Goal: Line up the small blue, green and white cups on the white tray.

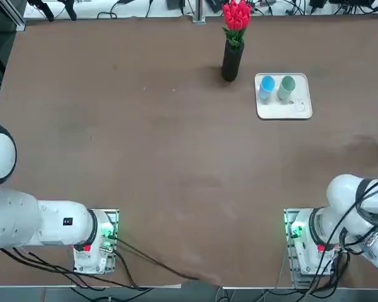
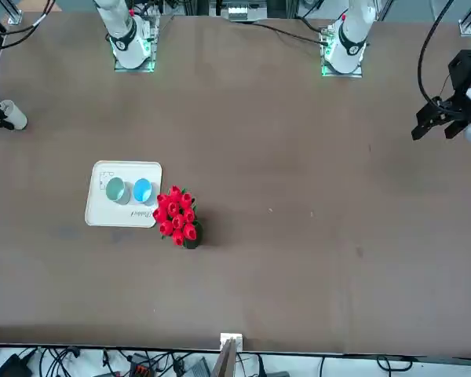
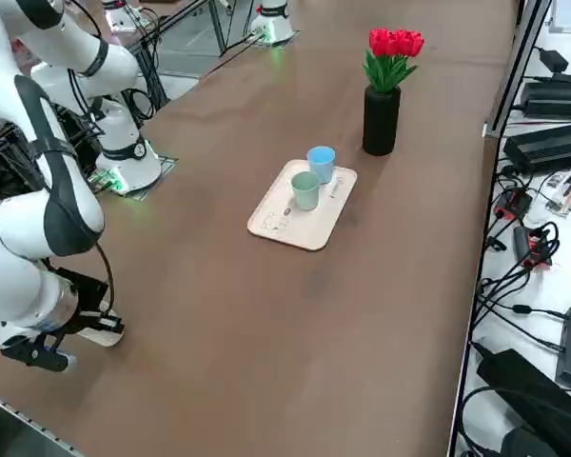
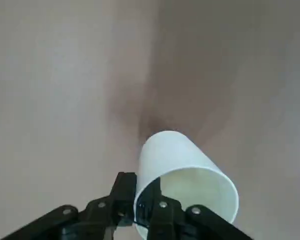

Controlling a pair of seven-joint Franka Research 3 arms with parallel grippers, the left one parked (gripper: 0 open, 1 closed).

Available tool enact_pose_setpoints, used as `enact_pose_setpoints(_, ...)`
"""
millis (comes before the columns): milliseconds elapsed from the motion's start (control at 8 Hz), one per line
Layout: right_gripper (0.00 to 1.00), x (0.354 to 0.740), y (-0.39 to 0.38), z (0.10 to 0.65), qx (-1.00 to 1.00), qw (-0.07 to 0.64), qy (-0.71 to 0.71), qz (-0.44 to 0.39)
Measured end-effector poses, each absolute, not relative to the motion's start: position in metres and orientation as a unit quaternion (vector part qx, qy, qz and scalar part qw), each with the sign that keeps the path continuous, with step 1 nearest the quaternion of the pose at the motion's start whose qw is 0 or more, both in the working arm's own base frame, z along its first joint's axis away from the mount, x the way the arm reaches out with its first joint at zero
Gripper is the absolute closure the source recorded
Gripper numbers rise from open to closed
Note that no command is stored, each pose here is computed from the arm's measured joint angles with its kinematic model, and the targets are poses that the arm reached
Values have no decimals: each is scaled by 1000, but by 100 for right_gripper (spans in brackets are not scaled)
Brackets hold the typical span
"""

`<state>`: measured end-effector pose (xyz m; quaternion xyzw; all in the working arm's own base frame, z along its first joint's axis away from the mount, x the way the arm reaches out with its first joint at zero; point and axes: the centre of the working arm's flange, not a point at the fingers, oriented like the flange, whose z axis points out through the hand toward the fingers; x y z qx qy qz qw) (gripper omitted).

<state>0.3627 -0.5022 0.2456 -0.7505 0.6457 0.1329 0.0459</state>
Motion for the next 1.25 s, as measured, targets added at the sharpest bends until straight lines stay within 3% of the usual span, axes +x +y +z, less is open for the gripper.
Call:
enact_pose_setpoints(250, 97, 397, -466, 277, -760, 61, 628, 156)
enact_pose_setpoints(625, 97, 487, -353, 316, -763, 65, 615, 186)
enact_pose_setpoints(1000, 97, 560, -235, 326, -750, 44, 635, 176)
enact_pose_setpoints(1250, 97, 587, -181, 313, -738, 45, 652, 167)
